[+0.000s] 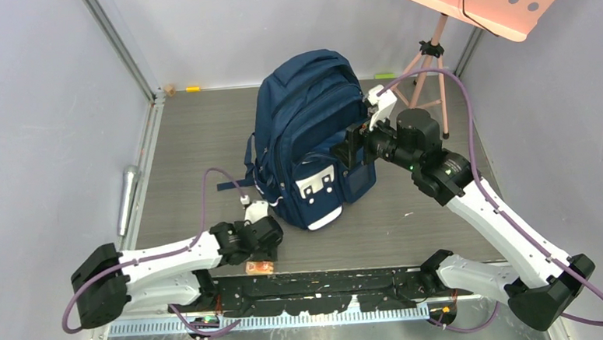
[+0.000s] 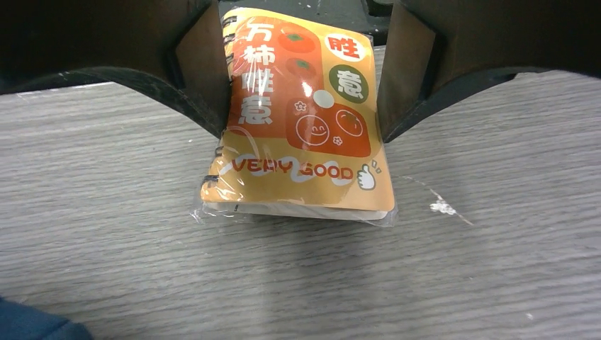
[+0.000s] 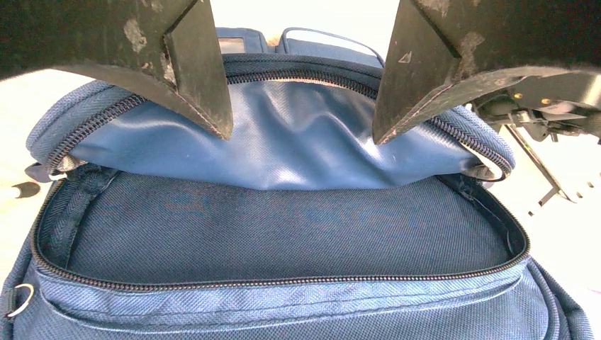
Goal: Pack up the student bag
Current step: Pick up the stationery from the center of the board.
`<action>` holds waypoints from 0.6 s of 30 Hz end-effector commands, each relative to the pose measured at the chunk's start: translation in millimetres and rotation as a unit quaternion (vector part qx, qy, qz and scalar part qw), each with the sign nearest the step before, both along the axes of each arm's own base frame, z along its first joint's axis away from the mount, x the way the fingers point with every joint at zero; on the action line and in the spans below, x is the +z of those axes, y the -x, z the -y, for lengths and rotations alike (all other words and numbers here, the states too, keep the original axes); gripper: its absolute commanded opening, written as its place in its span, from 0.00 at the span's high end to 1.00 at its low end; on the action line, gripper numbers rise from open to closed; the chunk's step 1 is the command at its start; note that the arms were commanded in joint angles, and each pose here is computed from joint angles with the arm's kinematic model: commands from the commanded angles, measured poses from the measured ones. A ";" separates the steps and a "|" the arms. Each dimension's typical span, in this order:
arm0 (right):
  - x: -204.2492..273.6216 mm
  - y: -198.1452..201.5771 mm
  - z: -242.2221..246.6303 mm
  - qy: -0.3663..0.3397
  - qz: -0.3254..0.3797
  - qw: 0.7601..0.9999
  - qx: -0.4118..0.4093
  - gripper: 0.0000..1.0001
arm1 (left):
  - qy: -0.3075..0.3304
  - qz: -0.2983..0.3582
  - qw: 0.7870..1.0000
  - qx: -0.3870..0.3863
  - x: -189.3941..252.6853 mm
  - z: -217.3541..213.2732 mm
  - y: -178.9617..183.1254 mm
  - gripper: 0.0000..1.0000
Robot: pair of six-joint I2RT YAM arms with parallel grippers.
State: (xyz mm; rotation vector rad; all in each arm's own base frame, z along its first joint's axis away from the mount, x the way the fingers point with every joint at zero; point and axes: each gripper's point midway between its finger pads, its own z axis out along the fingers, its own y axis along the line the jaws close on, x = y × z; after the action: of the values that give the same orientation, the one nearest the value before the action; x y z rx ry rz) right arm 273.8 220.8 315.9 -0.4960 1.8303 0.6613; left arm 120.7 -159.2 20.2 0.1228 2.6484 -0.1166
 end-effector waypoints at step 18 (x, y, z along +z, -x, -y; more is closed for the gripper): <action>-8.1 3.9 29.7 0.035 0.006 0.998 -0.051 0.21 | 0.158 0.401 0.860 -0.273 422.3 116.3 -84.8 0.48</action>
State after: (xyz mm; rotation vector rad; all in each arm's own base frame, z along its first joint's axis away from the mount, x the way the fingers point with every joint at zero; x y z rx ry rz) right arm 268.9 208.6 316.2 -0.4776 1.8298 0.6158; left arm 195.4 -234.2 405.8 0.4730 1.7894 -0.5446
